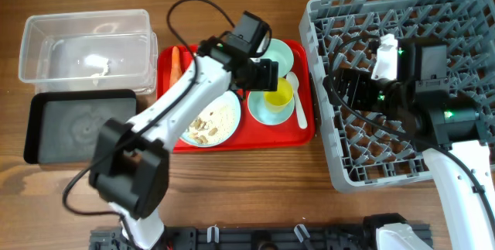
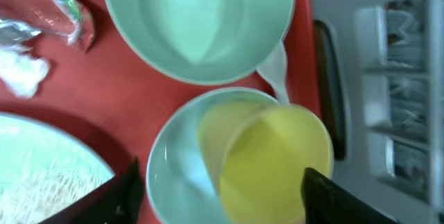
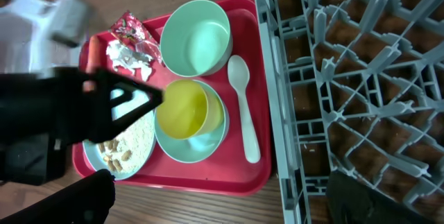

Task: Sort waste into correct bins and load items into the dishwasher rack
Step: 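Reach the left gripper to the yellow cup and grasp it, then lift the yellow cup with the left gripper toward the right gripper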

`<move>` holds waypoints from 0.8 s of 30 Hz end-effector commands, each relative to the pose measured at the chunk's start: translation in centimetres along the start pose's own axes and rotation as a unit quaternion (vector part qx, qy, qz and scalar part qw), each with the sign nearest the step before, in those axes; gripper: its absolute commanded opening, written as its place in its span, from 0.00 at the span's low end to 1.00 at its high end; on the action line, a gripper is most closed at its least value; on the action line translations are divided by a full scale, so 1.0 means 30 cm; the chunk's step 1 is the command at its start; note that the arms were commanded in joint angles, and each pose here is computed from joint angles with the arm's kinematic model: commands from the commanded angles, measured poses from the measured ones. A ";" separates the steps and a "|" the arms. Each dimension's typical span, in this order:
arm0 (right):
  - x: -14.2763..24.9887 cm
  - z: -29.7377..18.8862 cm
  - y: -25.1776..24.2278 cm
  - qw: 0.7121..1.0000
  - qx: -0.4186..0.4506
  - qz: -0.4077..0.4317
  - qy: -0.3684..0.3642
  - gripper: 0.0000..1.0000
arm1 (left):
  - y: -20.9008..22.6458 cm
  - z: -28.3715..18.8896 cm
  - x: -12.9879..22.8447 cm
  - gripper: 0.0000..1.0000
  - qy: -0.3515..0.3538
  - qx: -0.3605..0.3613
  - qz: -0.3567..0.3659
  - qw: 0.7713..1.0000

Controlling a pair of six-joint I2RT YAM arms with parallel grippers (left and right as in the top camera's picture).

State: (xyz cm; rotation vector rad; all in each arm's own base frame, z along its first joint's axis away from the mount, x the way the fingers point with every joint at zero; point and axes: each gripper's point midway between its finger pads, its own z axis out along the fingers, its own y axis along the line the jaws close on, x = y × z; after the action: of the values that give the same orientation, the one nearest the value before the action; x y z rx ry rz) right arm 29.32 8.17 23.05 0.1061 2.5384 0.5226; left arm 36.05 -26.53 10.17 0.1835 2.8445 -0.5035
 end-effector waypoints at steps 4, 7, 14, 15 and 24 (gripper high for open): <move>0.008 -0.013 0.000 1.000 0.005 0.005 0.007 1.00 | 0.006 0.098 0.003 0.35 0.007 -0.018 0.011 1.000; 0.015 -0.013 -0.002 1.000 0.006 0.007 0.011 0.99 | 0.037 0.121 0.009 0.27 0.011 -0.040 0.010 0.999; 0.022 -0.014 -0.003 1.000 0.007 0.008 0.015 1.00 | 0.028 0.066 -0.013 0.04 -0.003 -0.033 0.006 0.999; 0.022 -0.014 -0.003 1.000 0.007 0.008 0.015 1.00 | 0.024 0.042 -0.024 0.04 -0.009 -0.029 0.004 1.000; -0.002 -0.013 0.009 1.000 -0.002 0.021 0.001 0.99 | 0.023 -0.387 -0.097 0.04 -0.074 0.099 -0.045 0.991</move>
State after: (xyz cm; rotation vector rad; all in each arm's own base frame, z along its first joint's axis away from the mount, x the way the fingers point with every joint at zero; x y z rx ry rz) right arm 28.49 8.07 22.45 0.1219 2.5818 0.5204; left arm 36.19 -23.61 13.48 0.0993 2.8199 -0.5292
